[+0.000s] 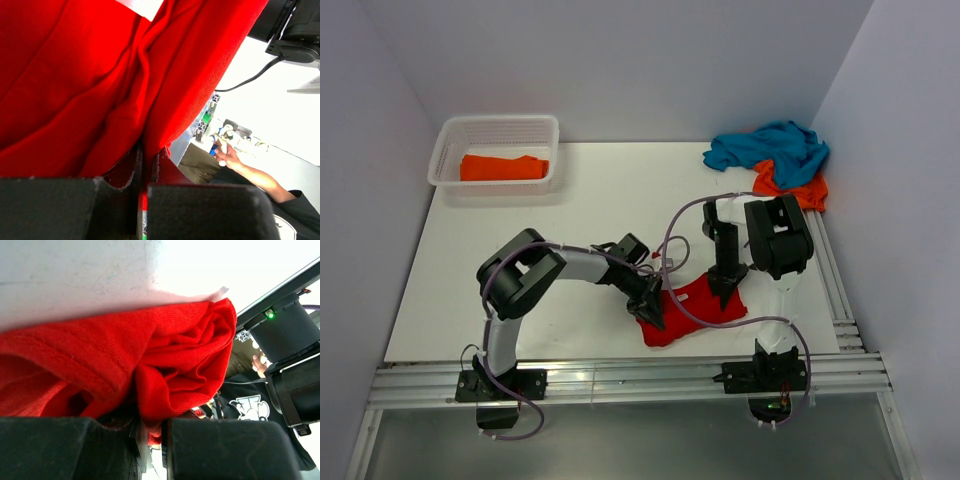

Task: Roll the t-shirts
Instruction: Roll the tshirt

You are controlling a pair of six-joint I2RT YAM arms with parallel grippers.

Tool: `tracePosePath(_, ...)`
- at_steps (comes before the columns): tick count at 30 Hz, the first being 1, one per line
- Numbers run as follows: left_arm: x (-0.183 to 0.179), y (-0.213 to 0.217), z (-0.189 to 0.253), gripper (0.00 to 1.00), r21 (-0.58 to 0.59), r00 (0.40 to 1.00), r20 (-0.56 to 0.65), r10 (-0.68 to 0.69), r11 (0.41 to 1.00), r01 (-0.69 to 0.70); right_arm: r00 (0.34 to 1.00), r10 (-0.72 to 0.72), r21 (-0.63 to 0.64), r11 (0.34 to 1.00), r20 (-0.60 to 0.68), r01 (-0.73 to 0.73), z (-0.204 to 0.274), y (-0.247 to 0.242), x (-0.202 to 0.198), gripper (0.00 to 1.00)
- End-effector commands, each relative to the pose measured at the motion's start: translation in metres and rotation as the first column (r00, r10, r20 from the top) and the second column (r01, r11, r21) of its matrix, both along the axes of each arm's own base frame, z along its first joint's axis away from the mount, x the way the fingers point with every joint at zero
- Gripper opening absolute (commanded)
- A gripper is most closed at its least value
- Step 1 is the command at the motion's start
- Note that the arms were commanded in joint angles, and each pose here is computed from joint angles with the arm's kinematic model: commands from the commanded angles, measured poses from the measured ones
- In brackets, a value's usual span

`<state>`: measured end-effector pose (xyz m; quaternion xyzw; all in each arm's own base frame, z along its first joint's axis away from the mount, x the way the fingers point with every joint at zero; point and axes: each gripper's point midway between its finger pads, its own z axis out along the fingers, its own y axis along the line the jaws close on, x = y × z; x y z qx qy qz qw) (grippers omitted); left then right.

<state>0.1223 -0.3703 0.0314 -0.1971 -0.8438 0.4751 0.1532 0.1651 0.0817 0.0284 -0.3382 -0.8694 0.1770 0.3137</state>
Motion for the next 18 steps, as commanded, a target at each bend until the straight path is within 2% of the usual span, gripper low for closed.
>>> tracePosePath(1,-0.033,0.048,-0.041,0.01,0.298,0.994,-0.109,0.027,0.954,0.006,0.986,0.164,-0.220,0.964,0.040,-0.151,-0.001,-0.065,0.016,0.08)
tracePosePath(2,-0.031,0.050,-0.044,0.01,0.305,0.993,-0.117,0.031,0.952,0.006,0.987,0.158,-0.215,0.966,0.038,-0.146,-0.003,-0.065,0.019,0.11)
tracePosePath(4,-0.027,0.048,-0.044,0.01,0.307,0.992,-0.121,0.038,0.952,0.001,0.986,0.152,-0.213,0.968,0.063,-0.136,-0.003,-0.065,0.029,0.30)
tracePosePath(9,-0.016,0.042,-0.038,0.01,0.301,0.989,-0.134,0.065,0.953,-0.022,0.981,0.133,-0.177,0.978,0.138,-0.108,0.003,-0.059,0.048,0.40)
tracePosePath(15,-0.009,0.033,-0.034,0.01,0.293,0.982,-0.167,0.091,0.955,-0.039,0.950,0.069,-0.094,0.995,0.304,-0.043,0.033,-0.050,0.071,0.64)
tracePosePath(16,-0.009,0.032,-0.034,0.01,0.291,0.981,-0.172,0.095,0.956,-0.041,0.943,0.059,-0.076,0.996,0.327,-0.037,0.039,-0.046,0.073,0.75)
tracePosePath(18,-0.008,0.030,-0.034,0.01,0.300,0.976,-0.190,0.110,0.953,-0.049,0.919,0.047,-0.046,0.998,0.392,-0.031,0.052,-0.042,0.079,0.77)
